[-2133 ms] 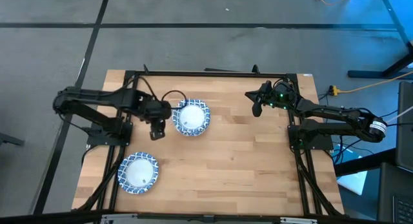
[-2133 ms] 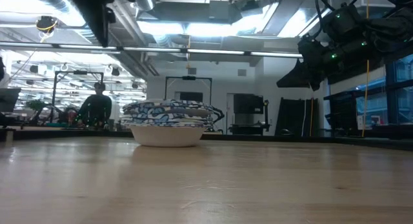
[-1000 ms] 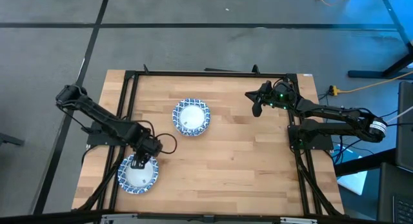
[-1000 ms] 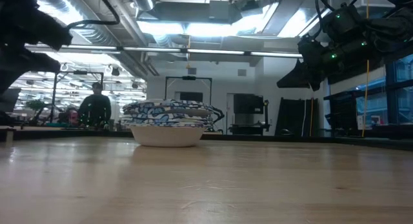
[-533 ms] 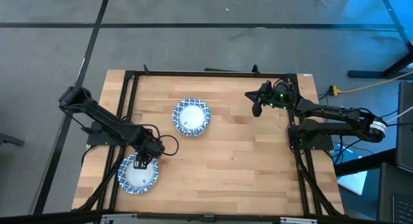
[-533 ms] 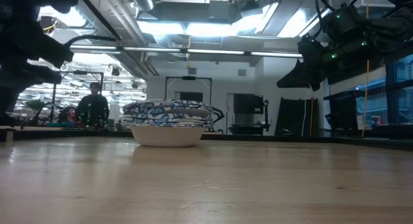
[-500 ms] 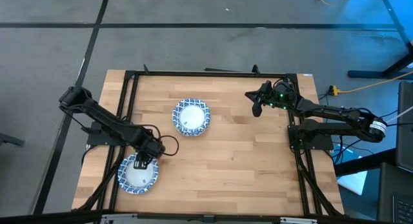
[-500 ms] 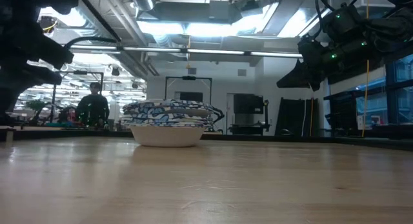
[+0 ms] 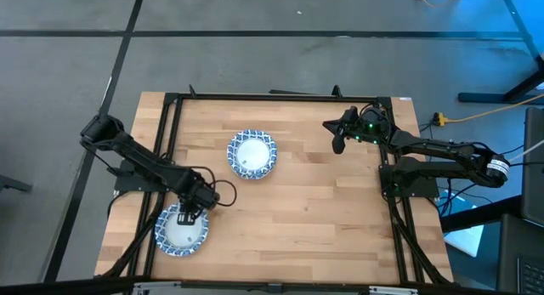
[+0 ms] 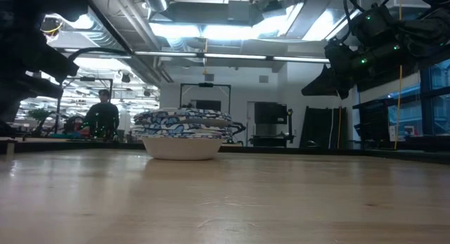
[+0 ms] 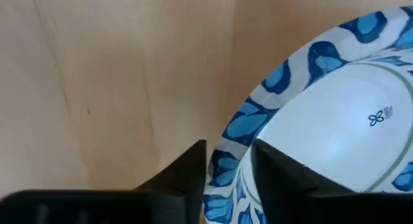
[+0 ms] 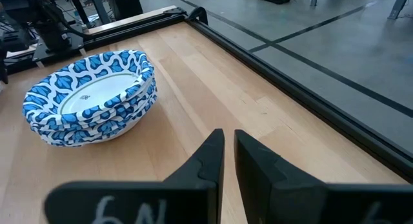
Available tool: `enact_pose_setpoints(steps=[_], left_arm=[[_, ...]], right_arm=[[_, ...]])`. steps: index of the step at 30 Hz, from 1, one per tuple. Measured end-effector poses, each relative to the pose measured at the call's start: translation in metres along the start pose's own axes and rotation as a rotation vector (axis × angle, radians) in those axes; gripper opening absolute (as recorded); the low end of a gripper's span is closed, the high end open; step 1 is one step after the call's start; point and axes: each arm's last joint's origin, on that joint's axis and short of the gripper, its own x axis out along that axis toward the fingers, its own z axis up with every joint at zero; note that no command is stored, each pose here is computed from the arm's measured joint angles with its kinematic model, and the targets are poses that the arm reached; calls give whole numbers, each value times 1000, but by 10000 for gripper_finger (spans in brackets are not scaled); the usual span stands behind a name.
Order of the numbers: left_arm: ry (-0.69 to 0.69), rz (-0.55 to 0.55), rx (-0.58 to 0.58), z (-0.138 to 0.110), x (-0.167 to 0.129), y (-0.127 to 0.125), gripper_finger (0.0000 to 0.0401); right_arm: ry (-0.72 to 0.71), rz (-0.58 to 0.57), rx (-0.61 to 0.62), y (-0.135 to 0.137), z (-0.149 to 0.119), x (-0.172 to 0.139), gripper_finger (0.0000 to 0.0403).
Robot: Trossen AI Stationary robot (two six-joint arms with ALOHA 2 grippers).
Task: Nest bowls inside each other
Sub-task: Stack the blue patterned bowl on the stacked blue patterned bowls
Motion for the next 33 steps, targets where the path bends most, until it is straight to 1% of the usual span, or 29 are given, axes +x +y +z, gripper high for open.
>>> enact_pose_setpoints(steps=[7,8,12,14,17,18,20,23,28,31,33], left_arm=[[15,-57,-58,4,-2,8,18],[10,-60,-66,6,-2,9,10],[-28,-83,-84,12,-3,15,9],[-39,-129,-76,16,-5,19,4],[-54,-180,-124,21,-7,29,3],[-65,-205,-135,23,-9,32,3],[-105,-293,-135,28,-13,38,2],[-185,-424,-125,36,-22,46,2],[-355,-513,-155,46,-37,63,1],[-486,-600,-143,53,-50,75,1],[-575,-638,-170,58,-59,84,1]], right_arm=[[0,0,-2,0,0,0,38],[0,0,-2,0,0,0,38],[0,0,-2,0,0,0,38],[0,0,-2,0,0,0,38],[0,0,-2,0,0,0,38],[0,0,-2,0,0,0,38],[0,0,-1,0,0,0,38],[1,0,-1,0,0,0,38],[8,-1,0,0,-1,0,38],[9,-1,-1,0,-1,0,38],[9,-1,0,0,-1,0,38]])
